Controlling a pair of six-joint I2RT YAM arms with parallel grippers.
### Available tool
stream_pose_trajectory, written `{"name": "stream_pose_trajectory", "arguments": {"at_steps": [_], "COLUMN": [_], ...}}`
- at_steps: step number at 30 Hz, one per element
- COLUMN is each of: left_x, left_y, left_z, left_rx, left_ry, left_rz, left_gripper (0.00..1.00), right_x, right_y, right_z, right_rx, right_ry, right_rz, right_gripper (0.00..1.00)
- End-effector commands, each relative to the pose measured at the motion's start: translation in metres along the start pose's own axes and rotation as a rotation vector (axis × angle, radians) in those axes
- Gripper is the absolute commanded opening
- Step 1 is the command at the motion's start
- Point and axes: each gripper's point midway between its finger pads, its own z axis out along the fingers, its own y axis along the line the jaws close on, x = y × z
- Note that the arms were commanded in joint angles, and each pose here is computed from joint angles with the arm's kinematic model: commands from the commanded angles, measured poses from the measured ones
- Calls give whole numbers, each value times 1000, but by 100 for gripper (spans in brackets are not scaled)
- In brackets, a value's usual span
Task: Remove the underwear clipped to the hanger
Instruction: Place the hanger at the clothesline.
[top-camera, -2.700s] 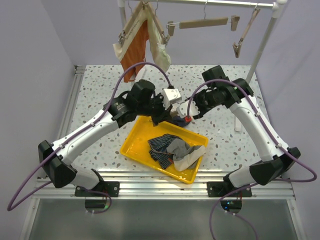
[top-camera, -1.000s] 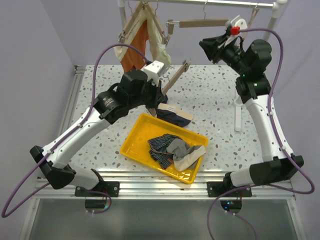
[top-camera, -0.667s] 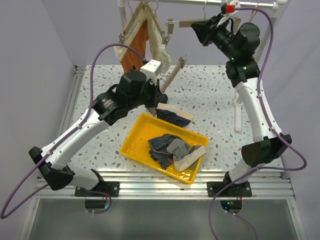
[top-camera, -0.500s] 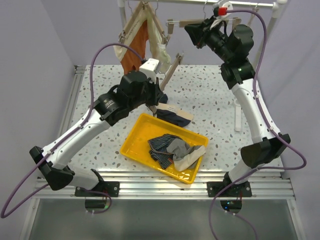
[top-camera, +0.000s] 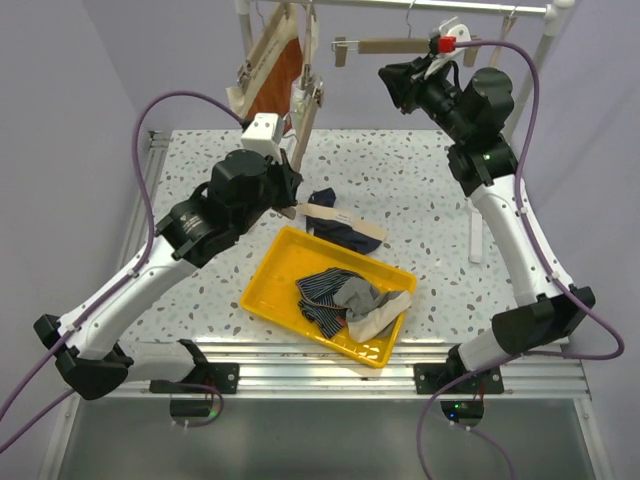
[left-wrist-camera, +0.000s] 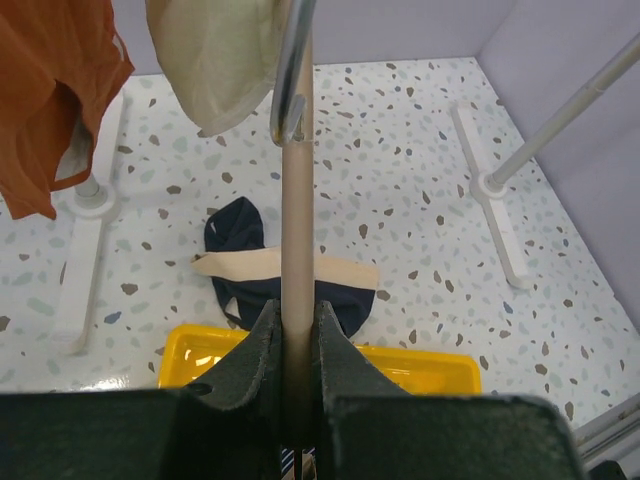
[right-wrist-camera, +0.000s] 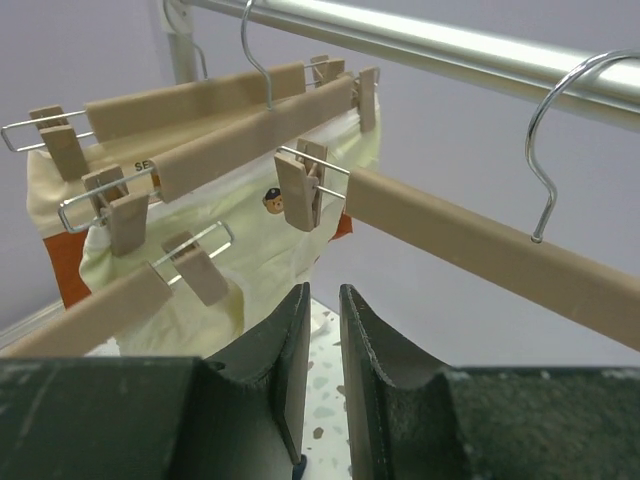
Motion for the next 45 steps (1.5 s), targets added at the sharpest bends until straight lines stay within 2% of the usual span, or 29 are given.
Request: {"name": "stream_pose_trajectory", "arguments": {"at_steps": [1,9,16,17,21,22,23,26,32,45], "left_x": [-25,-15,-21,-20,-22,-21,-22,-23,-29,-48], "left_y": [1,-18,-15,-13,-11,-11,-10,-8,-7,2], "left_z": [-18,-12,-16,-16,-17,-18,-17,-16,-16,-14], "left_rx": [11,70,54,50,39,38,36,25,25,7], "left_ry": [-91,-50,-72,-70,-77,-76,-78,-76,-85,-114], "left_rz": [-59,-49,-52,-49,-44,-36,-30,1,63,154], "left_gripper": [0,0,0,0,0,0,0,0,0,0], "right_x": [-23,-33,-68,-54,-41,-53,-40,-41,-31,-22], "right_y": [5,15,1,-2,-7,-6,-10,-15,-12,-4], "right_z": [-10,0,33,42,59,60,68,71,63,13], "right_rx": [-12,-64,26,33,59,61,69,84,73,47], "right_ry": [-51,-80,-159,-125,-86,-105,-81,-73,-18,63], "right_rz": [-39,-46,-85,-73,-67,-74,-70,-78,-118,-184], "right_gripper": [23,22,20,20,20,21,20,21,20,15]}}
